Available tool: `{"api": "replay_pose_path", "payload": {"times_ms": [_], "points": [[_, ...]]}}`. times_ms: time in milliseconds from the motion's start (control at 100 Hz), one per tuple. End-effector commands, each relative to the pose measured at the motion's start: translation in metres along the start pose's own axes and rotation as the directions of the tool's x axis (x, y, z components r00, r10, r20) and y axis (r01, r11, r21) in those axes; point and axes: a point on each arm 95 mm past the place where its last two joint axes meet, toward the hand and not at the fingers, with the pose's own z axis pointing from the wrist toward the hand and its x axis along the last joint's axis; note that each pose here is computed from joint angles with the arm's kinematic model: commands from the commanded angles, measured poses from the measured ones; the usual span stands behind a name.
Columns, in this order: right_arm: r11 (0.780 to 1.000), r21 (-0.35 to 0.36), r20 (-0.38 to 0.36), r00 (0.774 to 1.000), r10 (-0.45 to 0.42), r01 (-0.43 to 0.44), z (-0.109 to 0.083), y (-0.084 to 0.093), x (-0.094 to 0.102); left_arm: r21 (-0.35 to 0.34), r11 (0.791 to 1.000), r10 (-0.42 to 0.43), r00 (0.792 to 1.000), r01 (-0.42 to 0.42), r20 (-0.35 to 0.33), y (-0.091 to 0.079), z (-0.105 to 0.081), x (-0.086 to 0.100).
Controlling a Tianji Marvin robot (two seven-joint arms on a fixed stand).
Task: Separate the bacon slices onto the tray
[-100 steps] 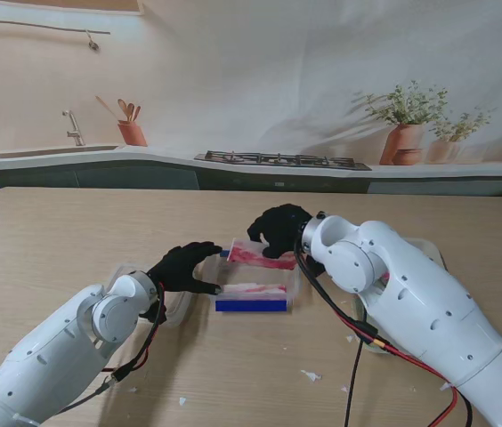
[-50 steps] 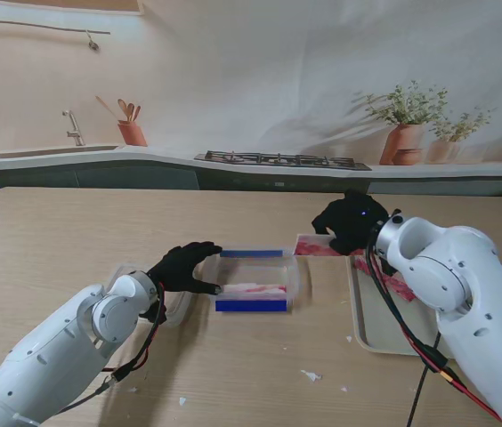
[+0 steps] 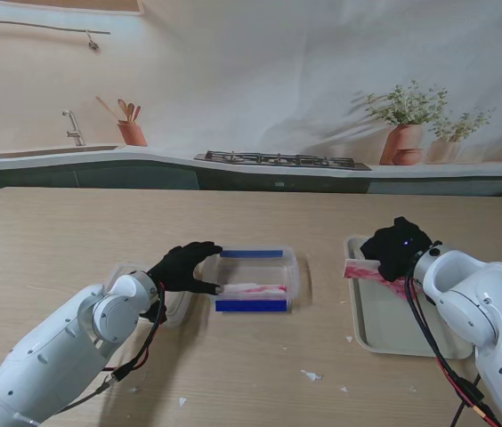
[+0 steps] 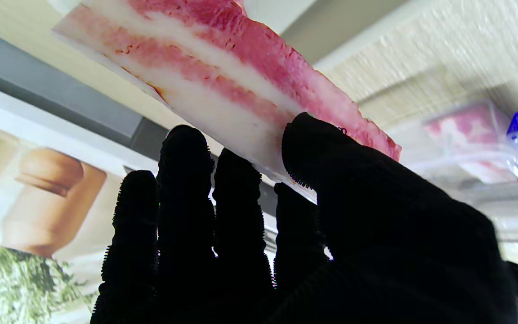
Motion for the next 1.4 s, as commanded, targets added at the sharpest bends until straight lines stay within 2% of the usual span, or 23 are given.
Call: {"api": "replay_pose_path", "payload": {"times_ms": [0,310,530,690,900,1070,1280,1390], "points": [[0.999,0.054,0.013,1.0,-0.001,0.0,-0.004,-0.016,0.0,-0.046,0.999,-0.001,1.0,0.001,0.01,0.015,-0.001,-0.001],[0.995,0.095,0.05,0.998,-0.026,0.021,-0.016,-0.036,-0.001,-0.058,0.998,0.008,1.0,-0.007,0.011,0.017,0.0,-0.001],[0.994,0.098,0.084,0.996,0.036,-0.044,-0.017,-0.047,0.008,-0.067,0.998,0.013,1.0,-0.012,0.015,0.018,0.0,0.0],[0.984,0.097,0.118,0.984,0.136,-0.148,-0.011,-0.052,0.019,-0.066,0.998,0.016,1.0,-0.015,0.014,0.018,0.001,-0.001],[0.974,0.146,0.156,0.976,0.153,-0.175,-0.006,-0.059,0.028,-0.062,0.998,0.011,1.0,-0.01,0.017,0.017,0.001,-0.002],[0.962,0.146,0.213,0.957,0.199,-0.232,0.0,-0.065,0.035,-0.06,0.998,0.008,1.0,-0.007,0.017,0.016,0.001,-0.003],[0.951,0.153,0.238,0.944,0.229,-0.27,0.003,-0.071,0.038,-0.058,0.998,0.009,1.0,-0.008,0.016,0.016,0.001,-0.003],[0.938,0.157,0.251,0.931,0.265,-0.309,0.005,-0.074,0.041,-0.06,0.998,0.009,1.0,-0.008,0.015,0.016,0.002,-0.003]]}}
